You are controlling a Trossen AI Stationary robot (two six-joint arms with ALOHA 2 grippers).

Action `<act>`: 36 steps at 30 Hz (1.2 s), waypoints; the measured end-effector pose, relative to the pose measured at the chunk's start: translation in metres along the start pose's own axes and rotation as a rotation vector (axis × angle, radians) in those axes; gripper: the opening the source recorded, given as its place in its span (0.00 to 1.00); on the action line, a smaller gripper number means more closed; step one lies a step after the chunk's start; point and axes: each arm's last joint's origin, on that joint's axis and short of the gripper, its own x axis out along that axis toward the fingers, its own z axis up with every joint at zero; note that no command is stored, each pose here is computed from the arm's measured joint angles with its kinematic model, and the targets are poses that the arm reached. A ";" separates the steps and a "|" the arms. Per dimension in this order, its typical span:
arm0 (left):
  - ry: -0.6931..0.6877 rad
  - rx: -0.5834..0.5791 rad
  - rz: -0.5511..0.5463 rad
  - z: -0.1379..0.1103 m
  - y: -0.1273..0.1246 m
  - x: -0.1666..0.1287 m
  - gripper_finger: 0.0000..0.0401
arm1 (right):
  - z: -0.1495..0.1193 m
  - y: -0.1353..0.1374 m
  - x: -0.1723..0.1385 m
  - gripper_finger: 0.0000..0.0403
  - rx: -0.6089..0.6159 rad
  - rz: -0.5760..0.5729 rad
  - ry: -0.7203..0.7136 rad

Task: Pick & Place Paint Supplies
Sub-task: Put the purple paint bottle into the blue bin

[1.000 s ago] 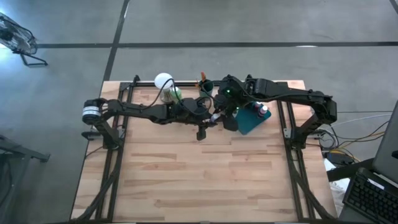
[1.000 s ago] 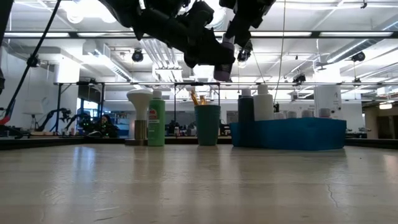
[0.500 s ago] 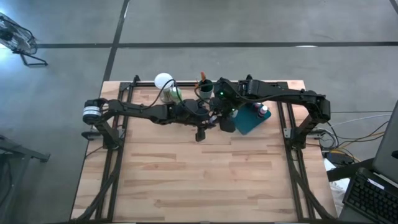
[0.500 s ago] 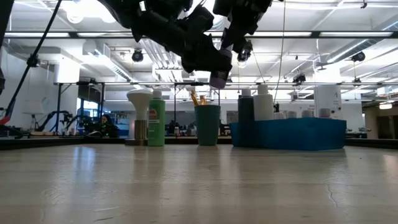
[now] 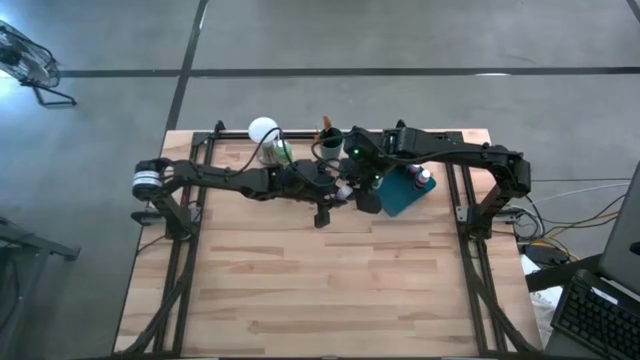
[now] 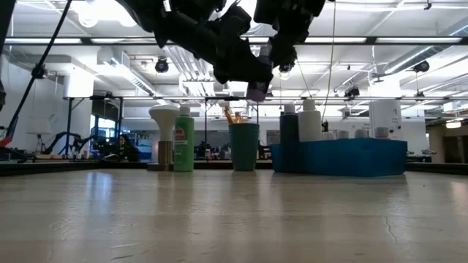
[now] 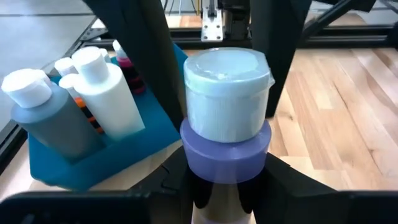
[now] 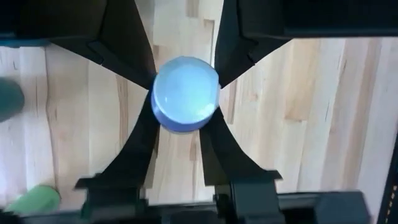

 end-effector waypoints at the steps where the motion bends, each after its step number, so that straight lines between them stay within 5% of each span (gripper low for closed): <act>1: -0.004 0.000 0.000 0.001 0.000 0.000 0.28 | 0.000 0.000 0.000 0.39 0.000 -0.002 -0.001; 11: -0.002 -0.002 0.000 0.000 0.000 -0.001 0.28 | 0.000 0.000 0.001 0.32 -0.002 -0.002 -0.003; 25: 0.023 -0.022 -0.002 -0.002 0.000 0.000 0.29 | 0.005 0.000 0.000 0.42 0.005 -0.020 -0.040; 36: 0.024 -0.028 -0.001 -0.002 0.000 0.000 0.29 | 0.005 0.000 -0.001 0.32 0.008 -0.026 -0.044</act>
